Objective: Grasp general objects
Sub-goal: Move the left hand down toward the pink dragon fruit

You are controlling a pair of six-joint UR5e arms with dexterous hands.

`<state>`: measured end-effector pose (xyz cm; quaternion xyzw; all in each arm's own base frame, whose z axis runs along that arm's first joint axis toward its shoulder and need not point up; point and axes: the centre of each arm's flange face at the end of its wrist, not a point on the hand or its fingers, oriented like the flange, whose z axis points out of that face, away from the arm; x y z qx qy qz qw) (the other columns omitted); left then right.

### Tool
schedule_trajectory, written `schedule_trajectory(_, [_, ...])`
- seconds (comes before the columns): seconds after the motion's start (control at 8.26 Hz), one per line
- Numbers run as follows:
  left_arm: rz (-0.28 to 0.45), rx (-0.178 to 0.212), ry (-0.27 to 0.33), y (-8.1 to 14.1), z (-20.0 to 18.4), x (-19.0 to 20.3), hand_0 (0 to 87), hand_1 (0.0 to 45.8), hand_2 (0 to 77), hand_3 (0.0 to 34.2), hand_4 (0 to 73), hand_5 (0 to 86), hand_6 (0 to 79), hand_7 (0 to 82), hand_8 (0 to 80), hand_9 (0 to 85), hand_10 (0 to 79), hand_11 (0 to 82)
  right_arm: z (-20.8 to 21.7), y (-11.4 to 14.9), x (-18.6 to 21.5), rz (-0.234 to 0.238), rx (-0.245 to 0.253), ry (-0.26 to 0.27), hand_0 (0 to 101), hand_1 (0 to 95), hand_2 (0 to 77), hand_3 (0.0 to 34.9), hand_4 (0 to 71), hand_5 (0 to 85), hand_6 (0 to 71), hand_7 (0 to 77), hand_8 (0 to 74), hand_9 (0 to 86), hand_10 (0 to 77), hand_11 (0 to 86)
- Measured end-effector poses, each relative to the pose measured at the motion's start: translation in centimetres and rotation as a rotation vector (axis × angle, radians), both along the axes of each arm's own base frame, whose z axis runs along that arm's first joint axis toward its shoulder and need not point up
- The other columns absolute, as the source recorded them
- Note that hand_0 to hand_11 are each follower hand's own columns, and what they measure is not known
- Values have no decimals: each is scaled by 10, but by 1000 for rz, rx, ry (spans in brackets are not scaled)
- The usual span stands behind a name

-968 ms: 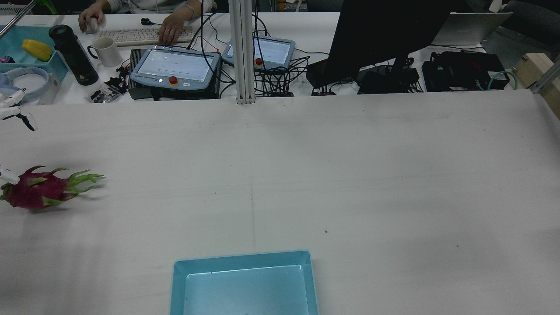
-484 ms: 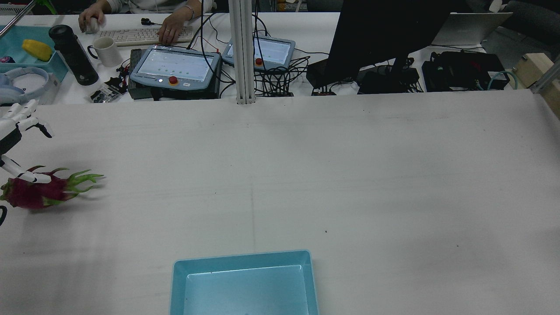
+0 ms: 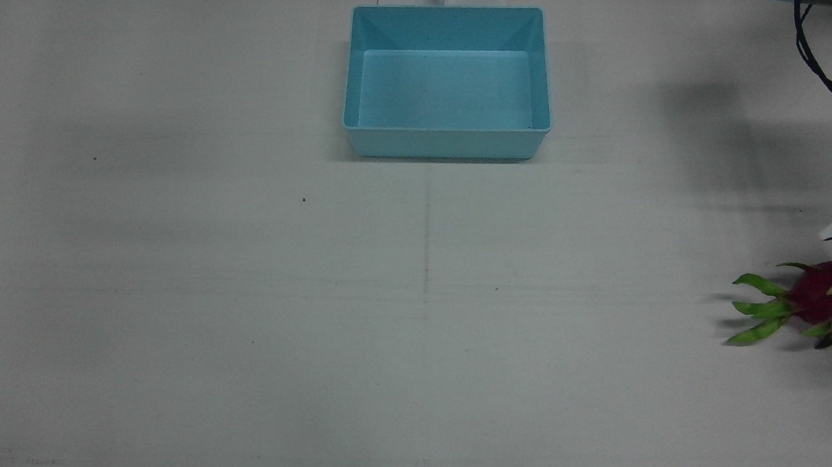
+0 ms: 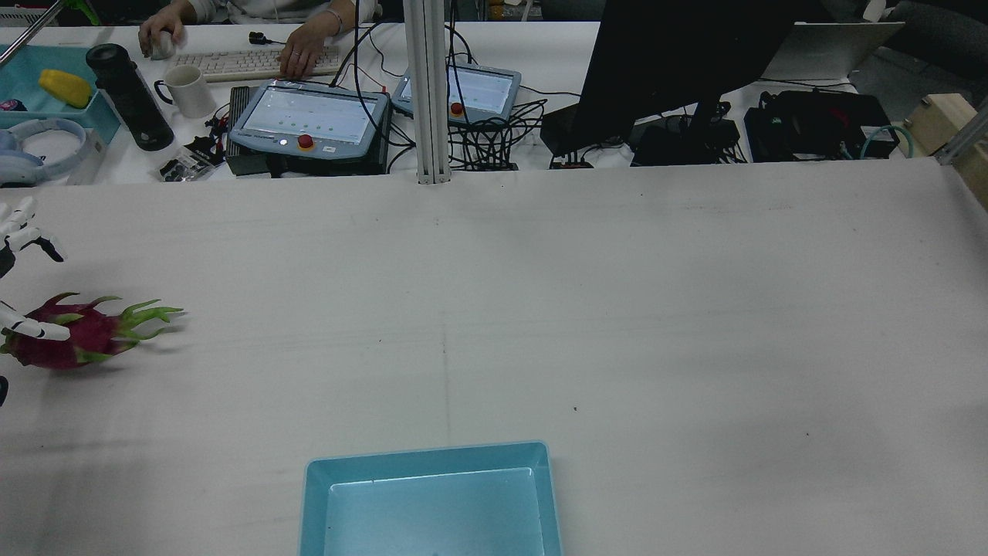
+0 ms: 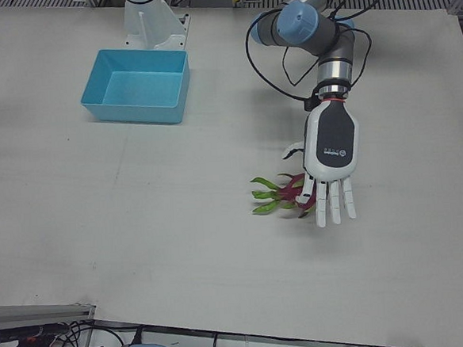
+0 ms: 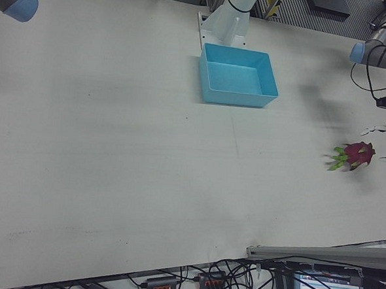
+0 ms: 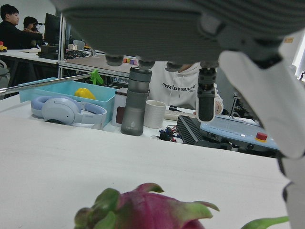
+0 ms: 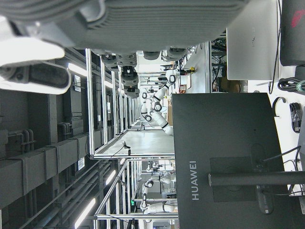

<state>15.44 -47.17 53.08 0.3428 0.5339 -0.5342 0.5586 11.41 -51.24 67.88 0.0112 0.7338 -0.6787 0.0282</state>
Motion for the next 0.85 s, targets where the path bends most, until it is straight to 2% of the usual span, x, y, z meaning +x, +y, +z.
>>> schedule_trajectory(0.12, [4, -15, -12, 3, 12, 0, 559, 5, 185, 93, 0, 464, 0, 5, 11, 5, 5, 5, 0, 0, 0, 0, 0, 0, 0, 60, 747, 0, 0, 0, 0, 0, 0, 5, 0, 5])
schedule_trajectory(0.36, [29, -36, -32, 8, 31, 13, 559, 5, 164, 92, 0, 464, 0, 5, 11, 5, 5, 5, 0, 0, 0, 0, 0, 0, 0, 60, 747, 0, 0, 0, 0, 0, 0, 5, 0, 5])
schedule_trajectory(0.73, [38, -39, -36, 8, 36, 25, 561, 5, 147, 100, 0, 464, 0, 5, 11, 5, 5, 5, 0, 0, 0, 0, 0, 0, 0, 60, 747, 0, 0, 0, 0, 0, 0, 5, 0, 5])
schedule_trajectory(0.85, [38, -40, -38, 7, 37, 26, 560, 5, 147, 119, 0, 464, 0, 5, 11, 5, 5, 5, 0, 0, 0, 0, 0, 0, 0, 60, 747, 0, 0, 0, 0, 0, 0, 5, 0, 5])
